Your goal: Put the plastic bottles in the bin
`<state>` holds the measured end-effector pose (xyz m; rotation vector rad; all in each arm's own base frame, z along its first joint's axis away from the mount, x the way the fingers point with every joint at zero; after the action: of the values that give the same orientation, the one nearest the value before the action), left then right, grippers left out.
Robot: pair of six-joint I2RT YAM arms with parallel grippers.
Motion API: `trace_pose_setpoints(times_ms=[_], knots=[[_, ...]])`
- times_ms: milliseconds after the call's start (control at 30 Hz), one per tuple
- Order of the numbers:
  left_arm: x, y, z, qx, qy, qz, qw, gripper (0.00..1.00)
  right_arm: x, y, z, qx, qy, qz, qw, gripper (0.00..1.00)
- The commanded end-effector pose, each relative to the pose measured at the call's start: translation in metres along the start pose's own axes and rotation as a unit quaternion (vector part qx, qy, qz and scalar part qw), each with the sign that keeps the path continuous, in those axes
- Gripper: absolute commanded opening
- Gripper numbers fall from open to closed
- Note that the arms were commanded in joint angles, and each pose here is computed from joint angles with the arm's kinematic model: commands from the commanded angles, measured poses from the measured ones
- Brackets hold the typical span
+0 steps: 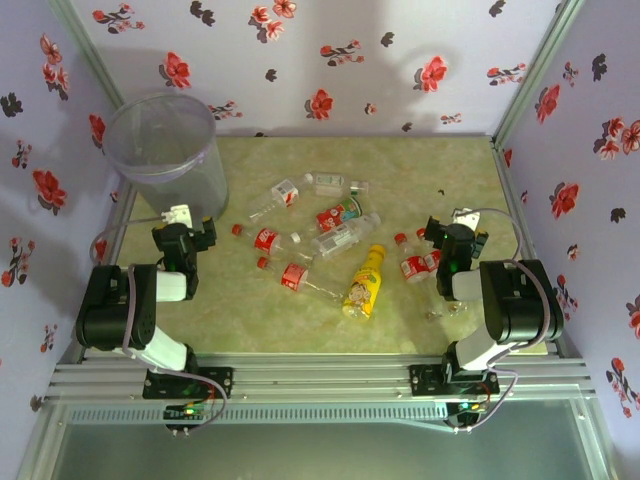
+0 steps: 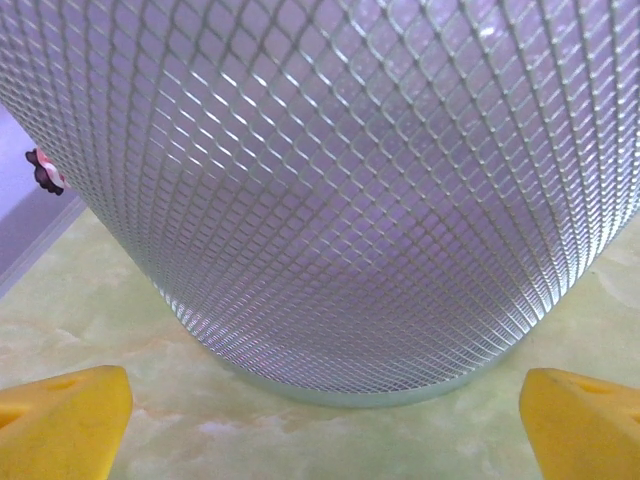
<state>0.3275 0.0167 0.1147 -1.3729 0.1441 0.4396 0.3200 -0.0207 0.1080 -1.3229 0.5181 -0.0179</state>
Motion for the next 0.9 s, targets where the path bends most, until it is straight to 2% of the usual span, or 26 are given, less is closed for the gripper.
trace_pose_setpoints(times_ms=[0,100,200,267,367,433,533,633,700,867], knots=[[-0.004,-0.021,0.003,0.006,0.007,-0.009,1.000,1.00,0.002,-0.013,0.003,0.014,-0.013,0.007,1.000,0.99],[-0.019,-0.037,0.011,0.002,-0.009,-0.019,1.000,1.00,-0.002,-0.021,0.005,0.010,-0.021,-0.009,1.000,0.99],[-0.042,-0.065,0.022,-0.024,-0.033,-0.029,0.999,1.00,-0.017,-0.058,0.008,0.010,-0.008,-0.003,1.000,0.99],[-0.060,-0.085,0.029,-0.052,-0.037,-0.016,0.998,1.00,-0.029,-0.089,0.013,0.007,-0.006,0.008,1.000,0.99],[-0.083,-0.105,0.032,-0.095,-0.028,0.024,0.995,1.00,-0.046,-0.112,0.017,0.010,0.014,0.103,0.995,0.99],[-0.096,-0.110,0.029,-0.111,-0.013,0.054,0.992,1.00,-0.060,-0.113,0.016,0.019,0.025,0.170,0.985,0.99],[-0.113,-0.110,0.013,-0.123,0.033,0.100,0.987,1.00,-0.082,-0.110,0.023,0.026,-0.014,0.259,0.966,0.99],[-0.125,-0.104,-0.007,-0.150,0.095,0.123,0.976,1.00,-0.102,-0.097,0.030,0.024,-0.033,0.344,0.938,0.99],[-0.130,-0.099,-0.018,-0.169,0.127,0.131,0.968,0.99,-0.113,-0.086,0.035,0.010,-0.042,0.388,0.921,0.97],[-0.139,-0.088,-0.045,-0.192,0.179,0.162,0.951,0.99,-0.119,-0.058,0.041,-0.004,-0.051,0.441,0.896,0.91]])
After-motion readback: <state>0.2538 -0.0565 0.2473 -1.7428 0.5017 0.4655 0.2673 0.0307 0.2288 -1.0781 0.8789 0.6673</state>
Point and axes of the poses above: each hand's point on the last joint's axis, 136 mm out from that joint toward the fingers, its own x axis out along the fingers, its own z axis along the line the jaws close on, y = z × x, the point moved 7 cm from there along -x, back along the fingers, and after that the axes turned 9 degrees about x, right-handed, at the moved point
